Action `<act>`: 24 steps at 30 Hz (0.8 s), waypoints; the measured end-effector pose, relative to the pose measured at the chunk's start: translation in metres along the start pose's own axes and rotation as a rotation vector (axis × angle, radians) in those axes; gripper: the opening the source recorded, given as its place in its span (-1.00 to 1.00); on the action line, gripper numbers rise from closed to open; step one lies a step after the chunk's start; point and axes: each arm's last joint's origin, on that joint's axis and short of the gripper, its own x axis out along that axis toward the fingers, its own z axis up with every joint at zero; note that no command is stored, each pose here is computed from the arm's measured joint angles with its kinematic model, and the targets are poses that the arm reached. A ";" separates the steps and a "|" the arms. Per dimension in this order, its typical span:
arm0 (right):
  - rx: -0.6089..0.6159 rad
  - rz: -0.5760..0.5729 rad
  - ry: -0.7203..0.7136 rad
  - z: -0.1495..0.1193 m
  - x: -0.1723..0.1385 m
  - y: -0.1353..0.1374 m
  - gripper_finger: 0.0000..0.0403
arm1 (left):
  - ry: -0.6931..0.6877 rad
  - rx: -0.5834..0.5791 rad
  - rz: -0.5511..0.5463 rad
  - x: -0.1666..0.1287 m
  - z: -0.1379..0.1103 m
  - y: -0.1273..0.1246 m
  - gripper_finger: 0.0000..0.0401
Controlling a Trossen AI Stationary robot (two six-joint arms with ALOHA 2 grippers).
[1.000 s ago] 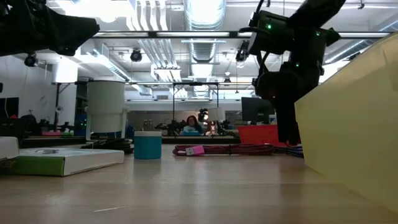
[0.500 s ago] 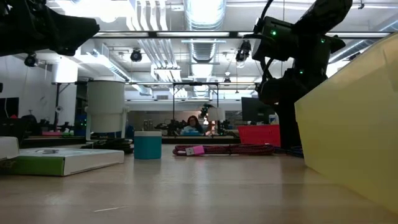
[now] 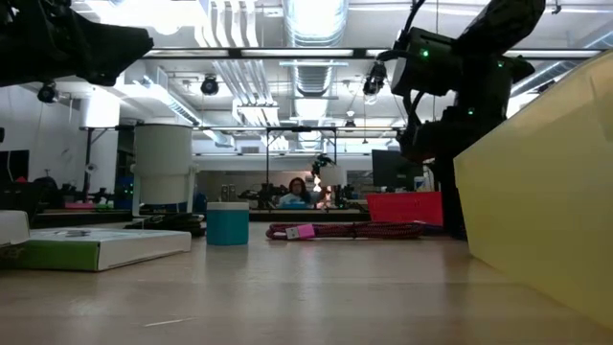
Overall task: Pick and place items into bin
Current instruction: Put the blue patterned charger cable into the yellow bin
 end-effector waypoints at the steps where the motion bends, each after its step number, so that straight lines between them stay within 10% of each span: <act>1: -0.004 -0.001 0.001 0.000 0.000 0.000 -0.58 | 0.000 0.000 0.000 0.000 0.000 0.000 -0.20; 7: -0.011 0.001 0.004 -0.001 0.000 0.000 -0.91 | 0.000 0.000 0.000 0.000 0.000 0.000 -0.20; 24: -0.058 -0.048 0.015 0.002 -0.039 0.000 -0.93 | -0.001 0.000 0.000 0.000 0.000 0.000 -0.20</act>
